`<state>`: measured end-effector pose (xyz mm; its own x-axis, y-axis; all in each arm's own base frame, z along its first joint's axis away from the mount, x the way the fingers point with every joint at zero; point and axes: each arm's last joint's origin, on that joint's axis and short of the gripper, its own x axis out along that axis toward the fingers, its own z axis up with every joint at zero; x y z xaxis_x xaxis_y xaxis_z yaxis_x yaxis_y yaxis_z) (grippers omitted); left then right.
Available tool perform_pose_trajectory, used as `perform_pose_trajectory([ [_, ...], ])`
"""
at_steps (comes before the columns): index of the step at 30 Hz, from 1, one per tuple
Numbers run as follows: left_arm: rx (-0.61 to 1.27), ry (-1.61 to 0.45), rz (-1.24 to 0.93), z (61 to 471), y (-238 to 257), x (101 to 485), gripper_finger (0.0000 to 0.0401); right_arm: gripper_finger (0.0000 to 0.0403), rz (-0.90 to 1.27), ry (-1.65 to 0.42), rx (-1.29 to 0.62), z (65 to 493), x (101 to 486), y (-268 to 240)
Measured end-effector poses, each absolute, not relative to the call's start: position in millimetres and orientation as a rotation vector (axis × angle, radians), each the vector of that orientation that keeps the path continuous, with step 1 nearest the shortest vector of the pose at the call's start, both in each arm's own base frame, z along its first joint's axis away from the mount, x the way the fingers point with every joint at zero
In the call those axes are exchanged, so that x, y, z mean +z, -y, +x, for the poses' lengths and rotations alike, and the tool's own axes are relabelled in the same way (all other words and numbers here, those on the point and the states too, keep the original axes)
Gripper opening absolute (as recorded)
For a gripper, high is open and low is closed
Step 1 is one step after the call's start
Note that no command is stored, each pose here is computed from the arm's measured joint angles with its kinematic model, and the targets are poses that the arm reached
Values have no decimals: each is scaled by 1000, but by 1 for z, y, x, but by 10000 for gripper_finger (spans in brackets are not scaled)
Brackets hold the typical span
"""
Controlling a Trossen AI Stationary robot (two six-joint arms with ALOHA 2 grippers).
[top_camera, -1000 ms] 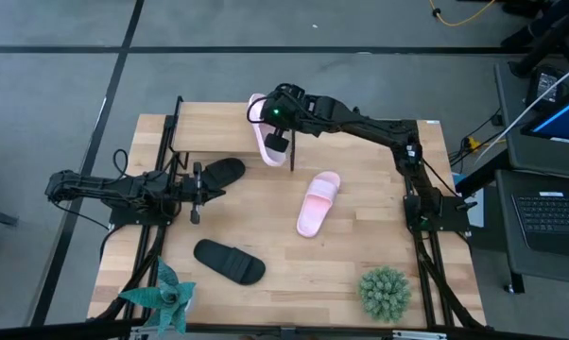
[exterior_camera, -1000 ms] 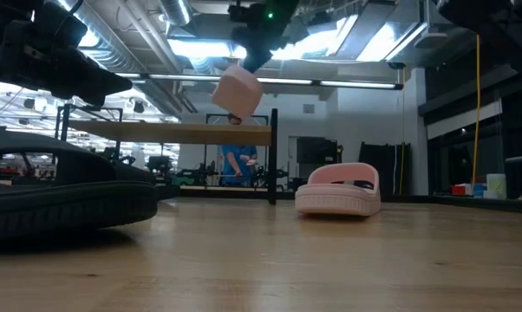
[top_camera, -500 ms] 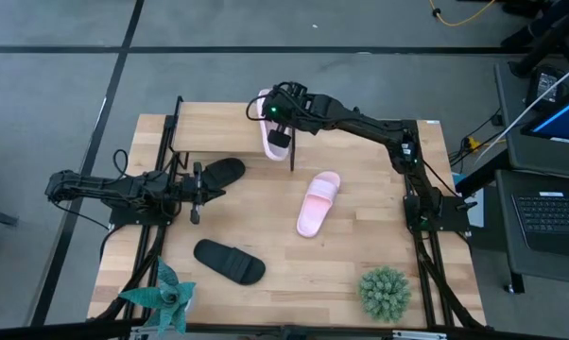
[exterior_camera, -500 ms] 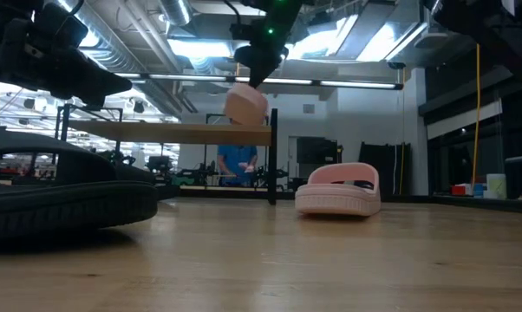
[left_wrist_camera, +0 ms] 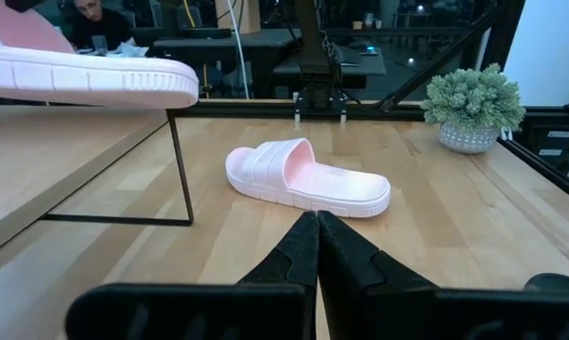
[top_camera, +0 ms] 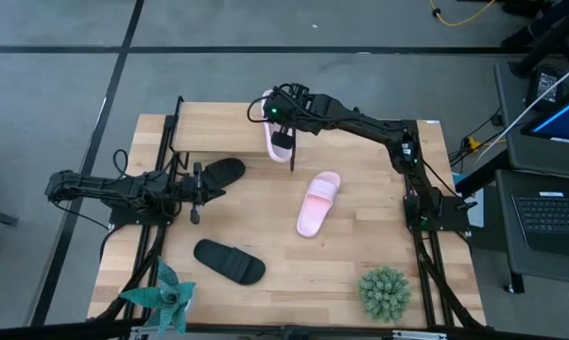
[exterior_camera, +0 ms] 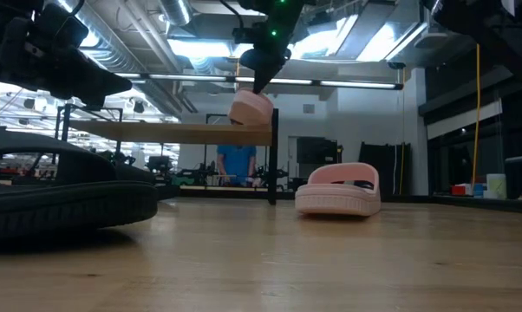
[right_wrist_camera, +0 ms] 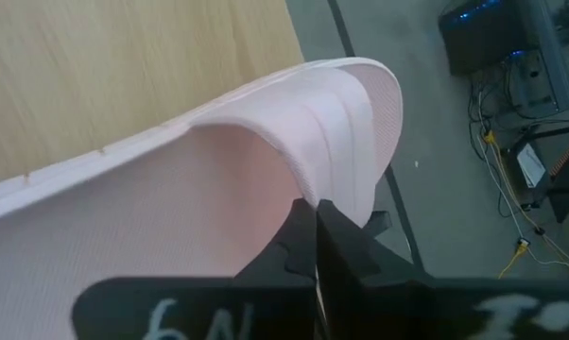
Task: Pick and place slides into the shelf
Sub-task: Put the top pink slide on the shelf
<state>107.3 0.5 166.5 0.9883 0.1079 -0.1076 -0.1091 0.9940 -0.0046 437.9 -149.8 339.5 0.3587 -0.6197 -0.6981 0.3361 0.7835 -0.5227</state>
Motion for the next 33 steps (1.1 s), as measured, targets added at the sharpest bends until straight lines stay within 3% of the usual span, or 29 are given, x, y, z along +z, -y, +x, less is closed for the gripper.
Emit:
perform_pose_trajectory([
  [13,109,-107,-15,107,0,166,0,0,-325,-1080,-614,449,315,162],
  [33,110,-106,-41,107,-1,166,0,9,-305,-1067,-575,451,313,163],
])
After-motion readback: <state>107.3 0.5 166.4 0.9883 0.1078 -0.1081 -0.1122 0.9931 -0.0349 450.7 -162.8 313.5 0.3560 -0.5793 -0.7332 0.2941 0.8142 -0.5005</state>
